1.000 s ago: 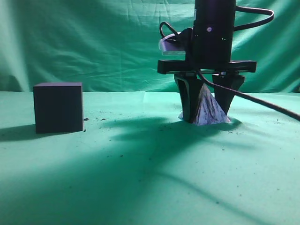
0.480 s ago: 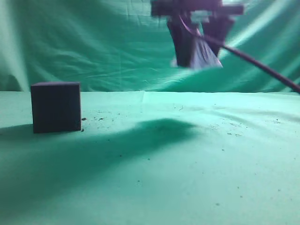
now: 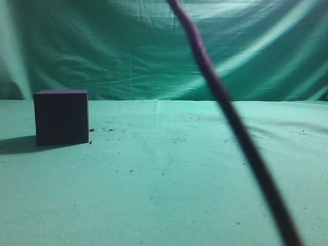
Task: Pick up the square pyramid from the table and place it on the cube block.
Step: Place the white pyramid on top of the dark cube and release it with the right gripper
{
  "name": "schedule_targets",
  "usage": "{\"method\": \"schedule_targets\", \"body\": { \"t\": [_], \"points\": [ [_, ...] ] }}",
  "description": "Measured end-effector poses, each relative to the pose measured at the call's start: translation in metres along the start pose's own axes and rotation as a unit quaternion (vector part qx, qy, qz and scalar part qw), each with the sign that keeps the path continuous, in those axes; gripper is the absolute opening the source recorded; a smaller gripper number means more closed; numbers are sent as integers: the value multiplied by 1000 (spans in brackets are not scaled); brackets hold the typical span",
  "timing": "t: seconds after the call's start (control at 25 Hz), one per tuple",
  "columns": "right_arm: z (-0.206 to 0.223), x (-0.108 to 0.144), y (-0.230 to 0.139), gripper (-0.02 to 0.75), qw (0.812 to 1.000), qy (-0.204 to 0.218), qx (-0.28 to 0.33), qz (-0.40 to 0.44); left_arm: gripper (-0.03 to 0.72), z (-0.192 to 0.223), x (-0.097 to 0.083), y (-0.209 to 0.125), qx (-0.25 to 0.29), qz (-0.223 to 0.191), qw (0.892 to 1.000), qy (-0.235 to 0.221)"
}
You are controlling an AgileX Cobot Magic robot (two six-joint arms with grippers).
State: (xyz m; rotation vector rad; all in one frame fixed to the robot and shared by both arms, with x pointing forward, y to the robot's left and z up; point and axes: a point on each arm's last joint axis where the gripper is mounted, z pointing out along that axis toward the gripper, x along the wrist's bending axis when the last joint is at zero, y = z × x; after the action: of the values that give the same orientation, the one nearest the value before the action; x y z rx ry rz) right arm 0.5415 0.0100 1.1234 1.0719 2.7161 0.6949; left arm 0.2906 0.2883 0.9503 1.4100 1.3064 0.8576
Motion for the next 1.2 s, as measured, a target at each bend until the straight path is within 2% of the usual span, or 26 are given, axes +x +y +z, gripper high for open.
{"method": "schedule_targets", "body": {
  "t": [0.16, 0.24, 0.4, 0.64, 0.92, 0.96, 1.04, 1.08, 1.2],
  "points": [
    [21, 28, -1, 398, 999, 17, 23, -36, 0, 0, 0, 0, 0, 0, 1000, 0],
    [30, 32, -2, 398, 998, 19, 32, -41, 0, 0, 0, 0, 0, 0, 1000, 0],
    [73, 52, -8, 398, 994, 29, 77, -67, 0, 0, 0, 0, 0, 0, 1000, 0],
    [108, 54, -15, 398, 991, 25, 111, -74, 0, 0, 0, 0, 0, 0, 1000, 0],
    [125, 52, -13, 398, 992, 12, 95, -81, 0, 0, 0, 0, 0, 0, 1000, 0],
    [125, 53, -12, 352, 992, 12, 91, -82, 0, 0, 0, 0, 0, 0, 1000, 0],
    [125, 53, -12, 368, 992, 12, 90, -82, 0, 0, 0, 0, 0, 0, 1000, 0],
    [126, 53, -12, 464, 992, 11, 92, -82, 0, 0, 0, 0, 0, 0, 1000, 0],
    [125, 52, -12, 630, 992, 10, 93, -83, 0, 0, 0, 0, 0, 0, 1000, 0]
  ]
}}
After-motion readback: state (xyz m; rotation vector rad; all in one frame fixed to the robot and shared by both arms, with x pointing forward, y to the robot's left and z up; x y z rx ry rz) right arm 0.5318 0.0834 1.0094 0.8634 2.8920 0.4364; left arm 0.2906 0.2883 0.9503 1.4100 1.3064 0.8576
